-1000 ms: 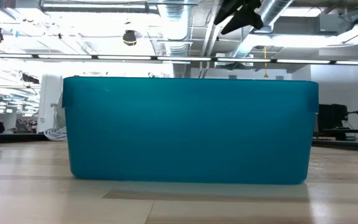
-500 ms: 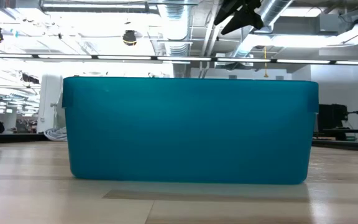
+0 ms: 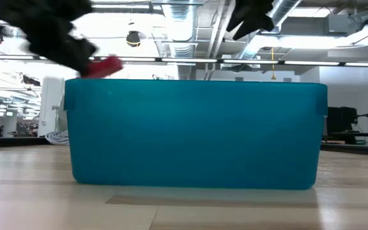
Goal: Pick & Place Office items
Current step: Put the red digital clock into the green bin
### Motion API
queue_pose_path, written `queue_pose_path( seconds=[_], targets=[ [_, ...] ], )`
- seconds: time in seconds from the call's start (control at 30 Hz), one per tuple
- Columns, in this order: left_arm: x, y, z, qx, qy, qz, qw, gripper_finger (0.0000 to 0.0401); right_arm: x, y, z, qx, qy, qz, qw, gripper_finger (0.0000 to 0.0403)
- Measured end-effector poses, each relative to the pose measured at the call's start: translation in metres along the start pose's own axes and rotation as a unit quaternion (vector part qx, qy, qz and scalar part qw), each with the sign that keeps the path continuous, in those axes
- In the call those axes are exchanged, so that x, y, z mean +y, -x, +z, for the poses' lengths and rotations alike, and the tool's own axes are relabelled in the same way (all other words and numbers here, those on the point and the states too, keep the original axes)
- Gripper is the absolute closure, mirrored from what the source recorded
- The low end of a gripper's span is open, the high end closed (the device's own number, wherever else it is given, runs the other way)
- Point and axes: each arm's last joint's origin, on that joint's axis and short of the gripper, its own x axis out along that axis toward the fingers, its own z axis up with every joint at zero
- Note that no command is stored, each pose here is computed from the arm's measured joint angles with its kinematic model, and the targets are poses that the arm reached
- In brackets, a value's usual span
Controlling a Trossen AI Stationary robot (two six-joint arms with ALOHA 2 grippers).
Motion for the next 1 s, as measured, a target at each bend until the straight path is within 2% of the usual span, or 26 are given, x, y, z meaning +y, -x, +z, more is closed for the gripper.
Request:
queue_pose_path(
  seconds=[0.07,0.27,0.5,0.57,0.67,1.0],
  targets=[
    [0.017,-0.011,0.009,-0.018,-0.004,0.009,1.0,0.0253,-0.003,0.0,-0.001,0.009,0.008,-0.005,1.0,0.0221],
    [0.064,-0.047,0.042,0.002,-0.019,0.067,0.998,0.0253,-0.008,-0.001,0.001,0.006,0.016,-0.011,1.0,0.0221],
    [0.1,-0.091,0.07,0.025,-0.012,0.087,0.996,0.0244,-0.015,0.002,0.004,-0.007,0.015,-0.014,1.0,0.0221],
    [0.104,-0.104,0.071,0.033,-0.019,0.065,0.997,0.0242,-0.017,0.006,0.005,-0.015,0.014,-0.014,1.0,0.0221],
    [0.109,-0.119,0.069,0.051,-0.016,0.061,0.997,0.0247,-0.02,0.011,0.006,-0.026,0.011,-0.016,0.999,0.0221],
    [0.134,-0.129,0.055,0.081,0.009,0.083,0.993,0.024,-0.028,0.029,0.008,-0.057,-0.006,-0.019,0.998,0.0221]
  ],
)
